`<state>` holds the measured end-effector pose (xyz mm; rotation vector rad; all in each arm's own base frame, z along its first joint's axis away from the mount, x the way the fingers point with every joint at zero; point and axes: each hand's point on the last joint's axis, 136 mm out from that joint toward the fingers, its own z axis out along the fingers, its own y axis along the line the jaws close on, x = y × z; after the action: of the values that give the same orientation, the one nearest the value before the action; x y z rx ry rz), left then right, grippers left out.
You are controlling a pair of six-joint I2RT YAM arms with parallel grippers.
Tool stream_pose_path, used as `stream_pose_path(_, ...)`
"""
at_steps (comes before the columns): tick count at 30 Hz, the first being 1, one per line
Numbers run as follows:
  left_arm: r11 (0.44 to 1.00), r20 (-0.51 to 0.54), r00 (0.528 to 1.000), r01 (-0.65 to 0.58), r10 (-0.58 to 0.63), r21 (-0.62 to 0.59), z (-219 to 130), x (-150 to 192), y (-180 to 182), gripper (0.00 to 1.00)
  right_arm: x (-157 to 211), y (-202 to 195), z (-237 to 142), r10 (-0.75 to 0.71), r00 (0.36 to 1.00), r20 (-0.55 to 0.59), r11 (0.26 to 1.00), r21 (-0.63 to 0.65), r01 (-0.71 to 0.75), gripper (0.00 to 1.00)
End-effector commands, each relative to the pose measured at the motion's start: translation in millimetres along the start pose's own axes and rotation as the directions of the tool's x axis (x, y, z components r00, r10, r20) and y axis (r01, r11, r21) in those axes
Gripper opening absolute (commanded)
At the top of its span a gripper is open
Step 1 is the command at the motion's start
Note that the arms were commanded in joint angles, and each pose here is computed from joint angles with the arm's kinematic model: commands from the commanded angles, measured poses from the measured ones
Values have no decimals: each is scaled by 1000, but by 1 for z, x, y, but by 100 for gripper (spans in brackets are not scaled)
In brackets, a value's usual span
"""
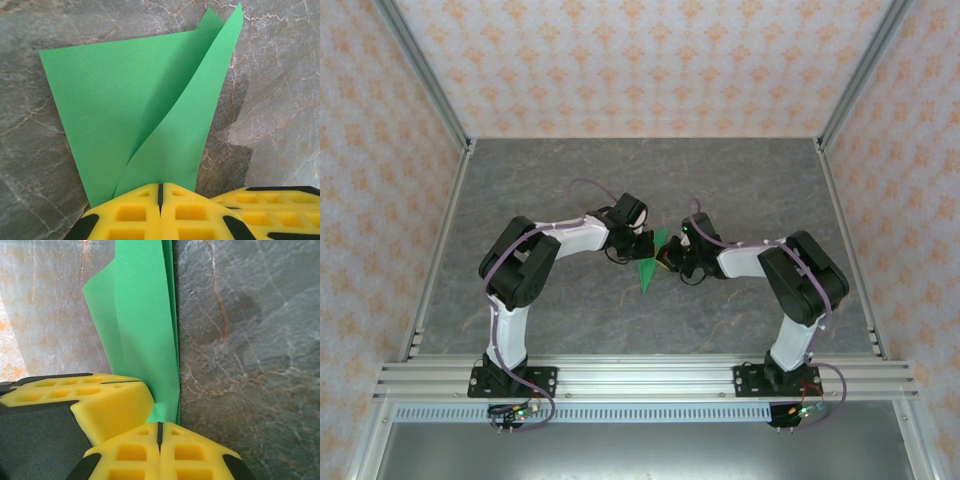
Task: Fold a paper plane with a square sheet of paper (fold left side to right side)
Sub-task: Fold the wing for the fifth time at the center of the table.
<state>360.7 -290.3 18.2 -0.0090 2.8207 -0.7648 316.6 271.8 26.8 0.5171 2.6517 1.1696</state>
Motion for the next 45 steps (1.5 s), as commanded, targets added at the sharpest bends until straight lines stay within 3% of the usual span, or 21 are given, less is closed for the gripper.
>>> stream_pose_path(1,996,-14,1000,19,-20,-85,5,11,20,0,-7,7,6,1,1000,6,1000,-25,-1,4)
stream_pose_path(14,999,54,998,-28,30,-39,-35,-13,-10,0,13,-50,17,35,998,-57,971,238,-20,4)
stream_pose_path(22,1000,167,986,-27,24,16,-93,-38,-24,20,16,-58,18,31,997,-65,963,268,-12,3)
stream_pose_path(26,998,187,982,-25,13,65,-111,-26,-25,13,15,-52,17,19,998,-62,967,257,-3,3)
stream_pose_path(33,934,97,994,9,-47,356,-101,24,-60,6,15,-46,17,7,998,-66,970,244,9,3)
stream_pose_path(38,946,35,999,10,-23,324,-76,51,-67,5,15,-43,17,0,998,-66,971,237,16,3)
stream_pose_path(45,980,-12,997,82,-82,182,-40,64,-30,1,15,-31,18,-20,998,-64,979,199,32,3)
